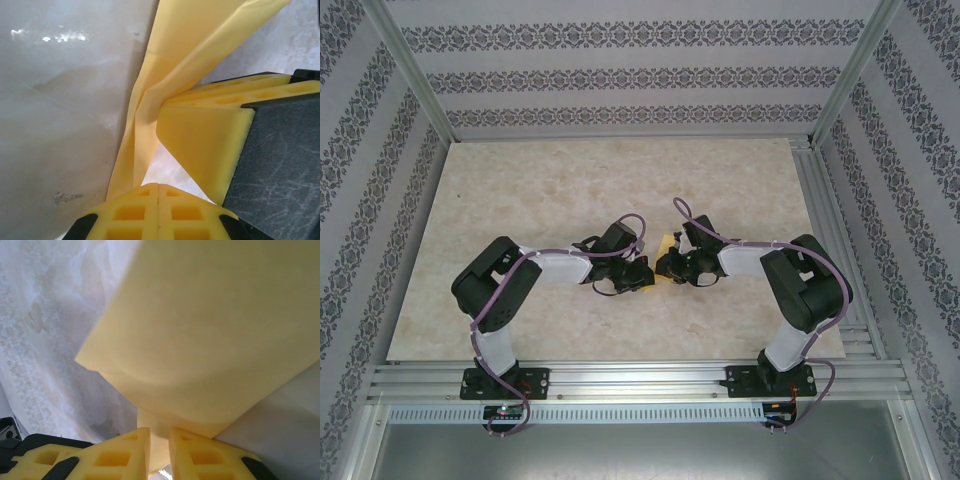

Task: Fold a paper plane with a square sheet of paper (fold left side to right side)
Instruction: Fold the wing for the fifth time at the center of the table.

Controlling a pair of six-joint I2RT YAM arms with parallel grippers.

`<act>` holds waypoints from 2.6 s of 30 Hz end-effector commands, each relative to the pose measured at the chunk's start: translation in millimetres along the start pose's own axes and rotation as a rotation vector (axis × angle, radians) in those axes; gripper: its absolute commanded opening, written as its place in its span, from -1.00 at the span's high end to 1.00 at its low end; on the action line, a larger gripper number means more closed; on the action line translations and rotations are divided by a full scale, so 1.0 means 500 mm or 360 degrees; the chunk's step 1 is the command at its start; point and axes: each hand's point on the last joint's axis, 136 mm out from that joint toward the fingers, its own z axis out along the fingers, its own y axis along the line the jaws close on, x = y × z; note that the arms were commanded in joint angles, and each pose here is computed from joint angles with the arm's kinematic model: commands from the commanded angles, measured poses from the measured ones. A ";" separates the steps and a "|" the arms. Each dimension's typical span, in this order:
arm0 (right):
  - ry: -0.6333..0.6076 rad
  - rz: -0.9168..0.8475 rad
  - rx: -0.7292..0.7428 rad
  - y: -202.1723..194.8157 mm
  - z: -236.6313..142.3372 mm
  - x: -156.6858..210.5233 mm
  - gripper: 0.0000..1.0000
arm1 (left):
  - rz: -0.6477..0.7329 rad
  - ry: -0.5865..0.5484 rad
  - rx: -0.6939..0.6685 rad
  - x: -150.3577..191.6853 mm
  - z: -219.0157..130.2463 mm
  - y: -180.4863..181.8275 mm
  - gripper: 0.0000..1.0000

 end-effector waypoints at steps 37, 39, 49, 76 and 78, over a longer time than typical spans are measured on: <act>-0.0105 -0.0065 -0.0100 0.035 -0.046 -0.021 0.64 | -0.0144 0.0059 -0.0309 0.054 0.030 0.143 1.00; -0.0083 -0.0053 -0.0110 0.034 -0.033 -0.013 0.64 | -0.0140 0.0059 -0.0313 0.053 0.030 0.143 1.00; -0.0092 -0.0104 -0.0033 0.027 -0.010 -0.035 0.64 | -0.0143 0.0063 -0.0324 0.057 0.029 0.148 1.00; -0.0153 -0.0242 0.0211 -0.036 -0.017 -0.093 0.62 | -0.0175 0.0069 -0.0345 0.072 0.027 0.170 1.00; -0.0156 -0.0239 0.0220 -0.041 -0.020 -0.098 0.62 | -0.0174 0.0070 -0.0344 0.072 0.027 0.170 1.00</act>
